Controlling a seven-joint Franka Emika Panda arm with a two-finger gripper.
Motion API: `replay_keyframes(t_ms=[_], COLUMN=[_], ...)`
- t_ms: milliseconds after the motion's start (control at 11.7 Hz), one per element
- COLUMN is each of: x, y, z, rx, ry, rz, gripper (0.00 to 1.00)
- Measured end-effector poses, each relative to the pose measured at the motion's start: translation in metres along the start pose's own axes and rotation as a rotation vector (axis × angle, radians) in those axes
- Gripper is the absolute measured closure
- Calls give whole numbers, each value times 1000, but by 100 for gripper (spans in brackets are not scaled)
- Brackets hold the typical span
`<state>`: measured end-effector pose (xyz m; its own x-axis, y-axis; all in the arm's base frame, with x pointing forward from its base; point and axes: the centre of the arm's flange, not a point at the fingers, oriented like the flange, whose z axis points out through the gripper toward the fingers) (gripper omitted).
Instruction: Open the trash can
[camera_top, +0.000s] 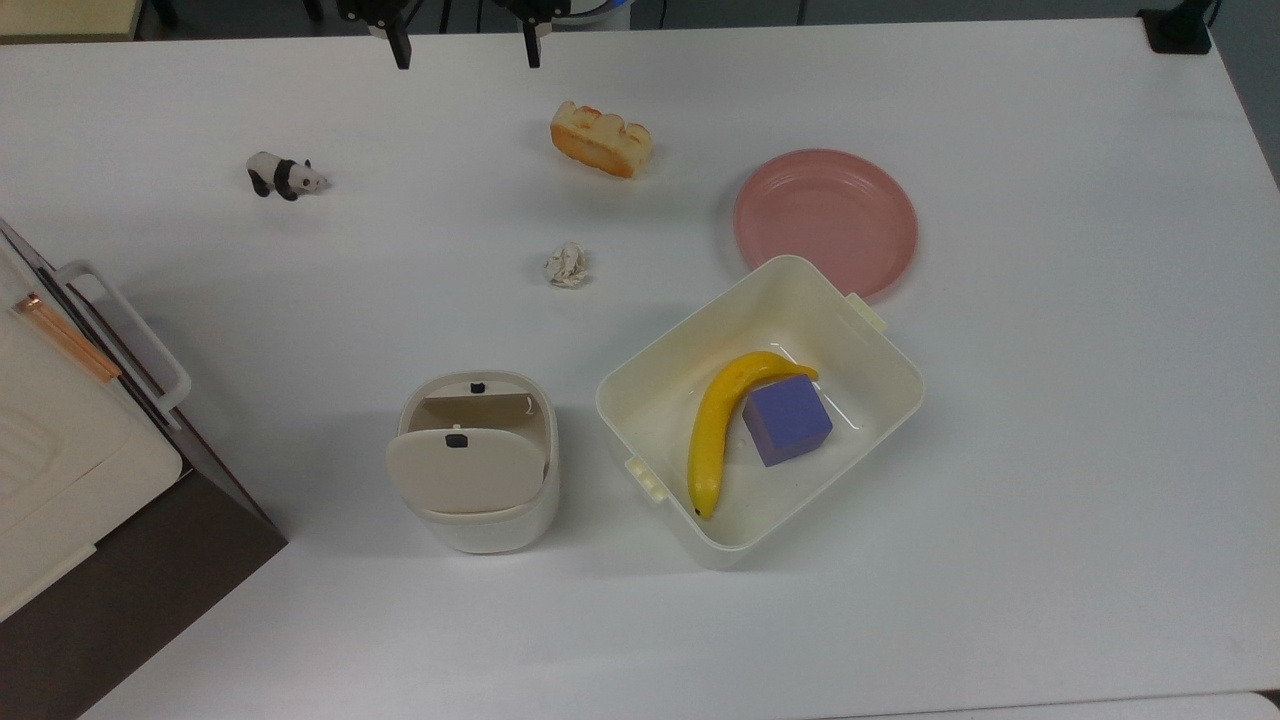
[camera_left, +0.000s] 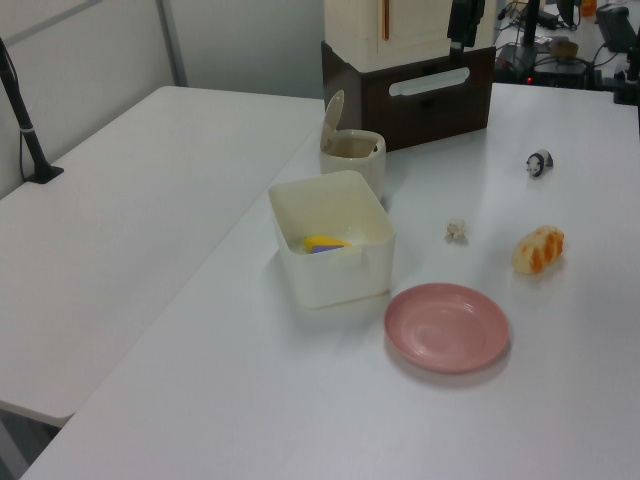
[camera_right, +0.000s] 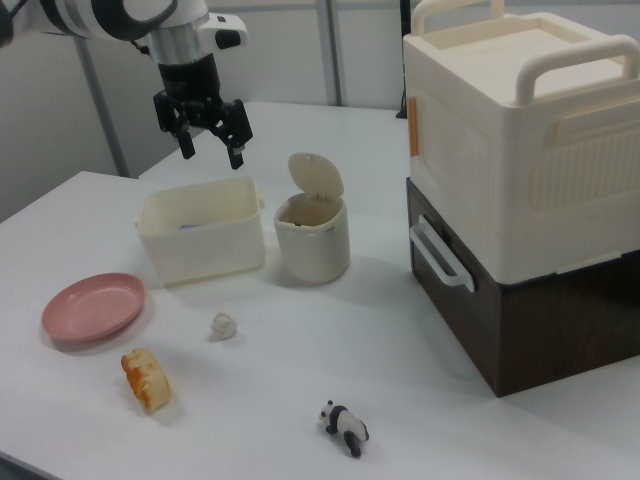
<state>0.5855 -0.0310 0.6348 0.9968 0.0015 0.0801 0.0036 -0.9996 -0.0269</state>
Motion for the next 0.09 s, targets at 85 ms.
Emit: replay_keyframes(t_ms=[85], x=[0], y=[0], z=[0], rx=[0], ry=[0], rz=[-1], gripper=[0])
